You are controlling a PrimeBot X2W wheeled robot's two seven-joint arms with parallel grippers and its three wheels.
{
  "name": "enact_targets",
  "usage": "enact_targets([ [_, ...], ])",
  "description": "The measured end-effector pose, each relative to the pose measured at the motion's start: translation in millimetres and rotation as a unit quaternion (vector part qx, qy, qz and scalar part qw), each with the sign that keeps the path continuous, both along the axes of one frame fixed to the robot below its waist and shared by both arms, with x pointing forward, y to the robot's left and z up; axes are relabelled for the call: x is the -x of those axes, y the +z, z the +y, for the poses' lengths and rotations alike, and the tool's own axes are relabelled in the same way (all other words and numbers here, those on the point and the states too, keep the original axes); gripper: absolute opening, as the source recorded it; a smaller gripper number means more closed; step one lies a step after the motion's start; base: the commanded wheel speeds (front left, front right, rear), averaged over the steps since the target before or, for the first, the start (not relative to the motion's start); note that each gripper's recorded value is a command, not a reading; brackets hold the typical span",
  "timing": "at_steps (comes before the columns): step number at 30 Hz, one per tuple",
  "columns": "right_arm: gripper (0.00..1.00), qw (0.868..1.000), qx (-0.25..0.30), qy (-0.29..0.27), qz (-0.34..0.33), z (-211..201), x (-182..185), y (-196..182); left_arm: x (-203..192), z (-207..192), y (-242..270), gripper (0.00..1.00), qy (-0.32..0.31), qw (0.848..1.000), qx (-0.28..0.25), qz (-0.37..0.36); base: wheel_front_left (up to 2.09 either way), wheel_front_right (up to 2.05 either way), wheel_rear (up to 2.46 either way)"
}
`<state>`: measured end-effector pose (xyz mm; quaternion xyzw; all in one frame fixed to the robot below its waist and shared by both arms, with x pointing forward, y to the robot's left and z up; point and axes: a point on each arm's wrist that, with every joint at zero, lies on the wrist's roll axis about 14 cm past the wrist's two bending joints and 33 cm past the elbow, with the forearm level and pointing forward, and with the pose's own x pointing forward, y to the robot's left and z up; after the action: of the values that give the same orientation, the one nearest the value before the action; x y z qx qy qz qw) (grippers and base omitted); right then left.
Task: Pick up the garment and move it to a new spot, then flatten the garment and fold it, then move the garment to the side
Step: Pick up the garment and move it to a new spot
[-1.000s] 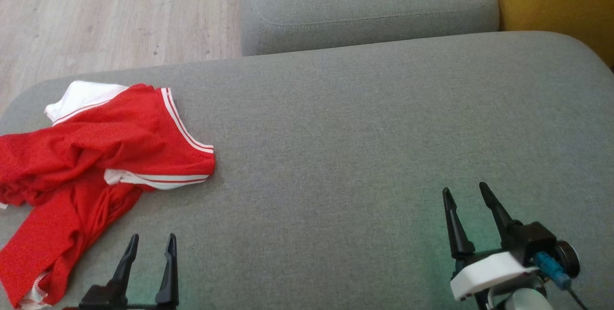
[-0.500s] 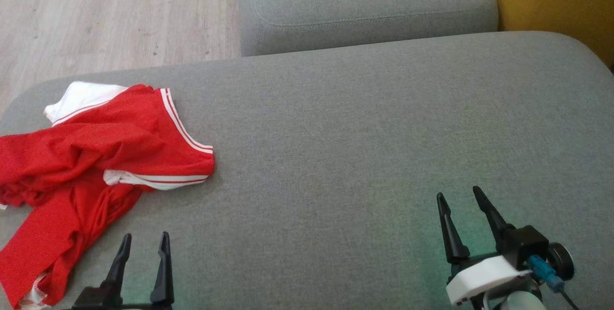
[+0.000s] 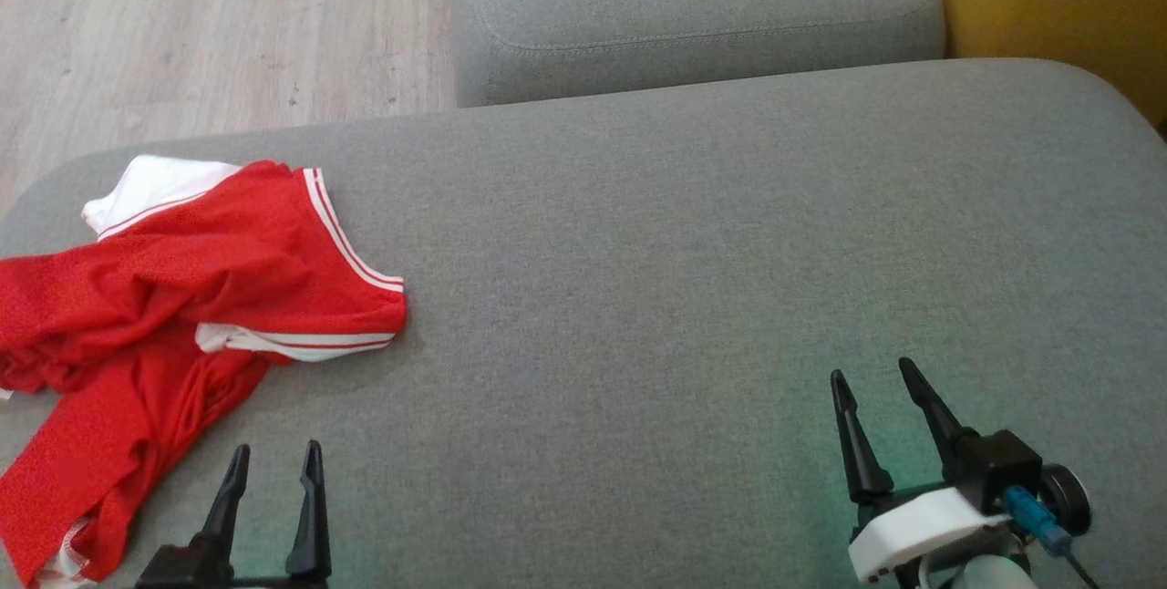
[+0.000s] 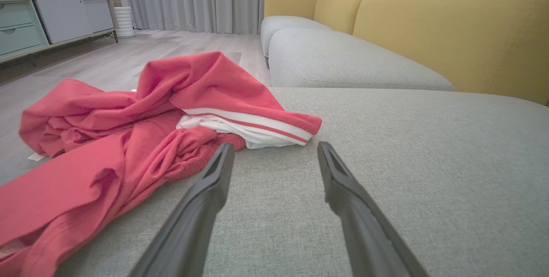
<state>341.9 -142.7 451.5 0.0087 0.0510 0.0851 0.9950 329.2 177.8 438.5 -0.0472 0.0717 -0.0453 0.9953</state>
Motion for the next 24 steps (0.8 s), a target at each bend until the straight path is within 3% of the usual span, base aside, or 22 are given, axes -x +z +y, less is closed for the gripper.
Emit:
enact_targets([
  [10,1.0,0.999,-0.003,0.038,-0.001,24,-10,1,15,15,-2,1.0,0.028,1.0,0.007,0.002,0.0,0.0,0.0],
  [24,1.0,0.981,-0.013,0.193,0.001,127,-19,4,90,84,-13,1.0,0.163,0.986,0.01,0.016,0.0,0.0,0.0],
])
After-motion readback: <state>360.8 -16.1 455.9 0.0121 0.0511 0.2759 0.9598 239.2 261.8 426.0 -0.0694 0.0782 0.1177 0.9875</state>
